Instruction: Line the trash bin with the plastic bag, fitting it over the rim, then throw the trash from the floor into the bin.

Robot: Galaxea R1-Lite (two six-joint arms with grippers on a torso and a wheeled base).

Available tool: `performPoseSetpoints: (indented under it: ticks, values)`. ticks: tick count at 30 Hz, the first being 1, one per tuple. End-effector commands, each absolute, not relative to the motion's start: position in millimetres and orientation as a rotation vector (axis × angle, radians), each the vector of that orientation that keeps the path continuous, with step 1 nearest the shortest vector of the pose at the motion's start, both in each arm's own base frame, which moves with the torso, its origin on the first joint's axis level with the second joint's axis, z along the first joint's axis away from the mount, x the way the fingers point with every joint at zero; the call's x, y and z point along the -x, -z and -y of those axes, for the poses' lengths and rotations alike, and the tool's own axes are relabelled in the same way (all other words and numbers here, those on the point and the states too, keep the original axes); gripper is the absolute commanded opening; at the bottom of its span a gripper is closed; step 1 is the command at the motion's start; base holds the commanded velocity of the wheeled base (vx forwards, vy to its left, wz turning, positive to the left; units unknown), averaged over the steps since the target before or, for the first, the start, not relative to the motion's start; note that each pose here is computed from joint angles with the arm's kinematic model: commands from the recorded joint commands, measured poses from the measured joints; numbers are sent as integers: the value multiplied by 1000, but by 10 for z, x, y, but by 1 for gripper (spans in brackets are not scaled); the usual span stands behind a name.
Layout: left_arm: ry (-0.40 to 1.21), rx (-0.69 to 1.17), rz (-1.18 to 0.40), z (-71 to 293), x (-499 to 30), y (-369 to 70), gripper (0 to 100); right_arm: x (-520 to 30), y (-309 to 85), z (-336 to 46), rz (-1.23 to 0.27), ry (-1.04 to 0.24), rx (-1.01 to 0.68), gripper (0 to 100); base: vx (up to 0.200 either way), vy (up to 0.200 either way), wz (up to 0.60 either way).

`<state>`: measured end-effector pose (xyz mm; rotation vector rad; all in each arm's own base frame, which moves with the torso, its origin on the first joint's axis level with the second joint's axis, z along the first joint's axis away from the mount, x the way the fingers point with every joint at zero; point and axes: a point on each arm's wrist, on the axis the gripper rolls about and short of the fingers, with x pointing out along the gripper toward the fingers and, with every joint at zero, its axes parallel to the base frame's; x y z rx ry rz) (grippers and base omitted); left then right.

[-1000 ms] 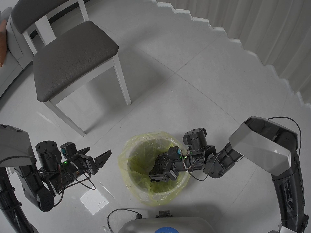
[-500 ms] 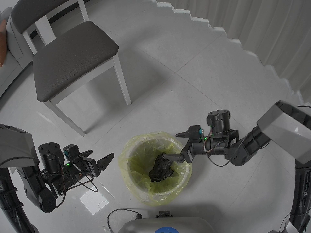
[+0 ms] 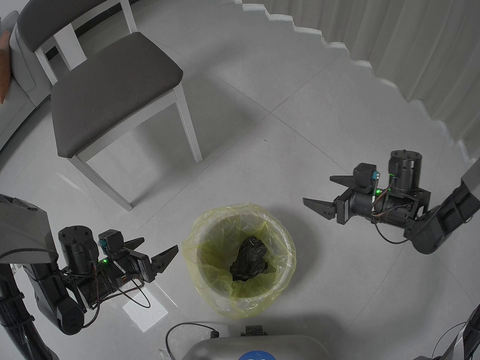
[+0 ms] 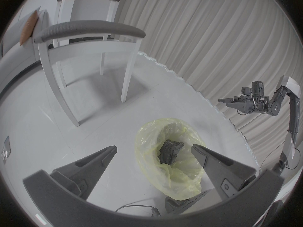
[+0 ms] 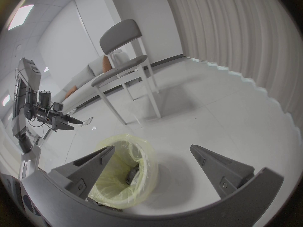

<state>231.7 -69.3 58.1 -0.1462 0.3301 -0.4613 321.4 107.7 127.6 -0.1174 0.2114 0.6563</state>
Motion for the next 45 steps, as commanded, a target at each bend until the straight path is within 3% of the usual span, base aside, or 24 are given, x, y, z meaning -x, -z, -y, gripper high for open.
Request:
performPoseSetpoints:
  ticks: [1,7,18,23,33,45]
  values:
    - [486,117,-165,627,-2022,-974,100,-2704,-1714,-740,-110,-527,121,100,0,0,0]
    - [468,84,-40,498,-1686,-1243,100,-2128,-1970,-424,-68,-445,119,100,0,0,0]
    - [383,62,39,289,-991,-1771,100,-943,-2125,-127,62,-345,114,100,0,0,0]
    - [336,57,38,108,-387,-1844,100,-324,-1830,-90,143,-375,60,100,0,0,0]
    - [265,46,180,54,166,-1632,100,199,-1485,-89,210,-353,-35,100,0,0,0]
    - [265,51,163,77,394,-1379,100,349,-1098,-88,115,-397,-93,100,0,0,0]
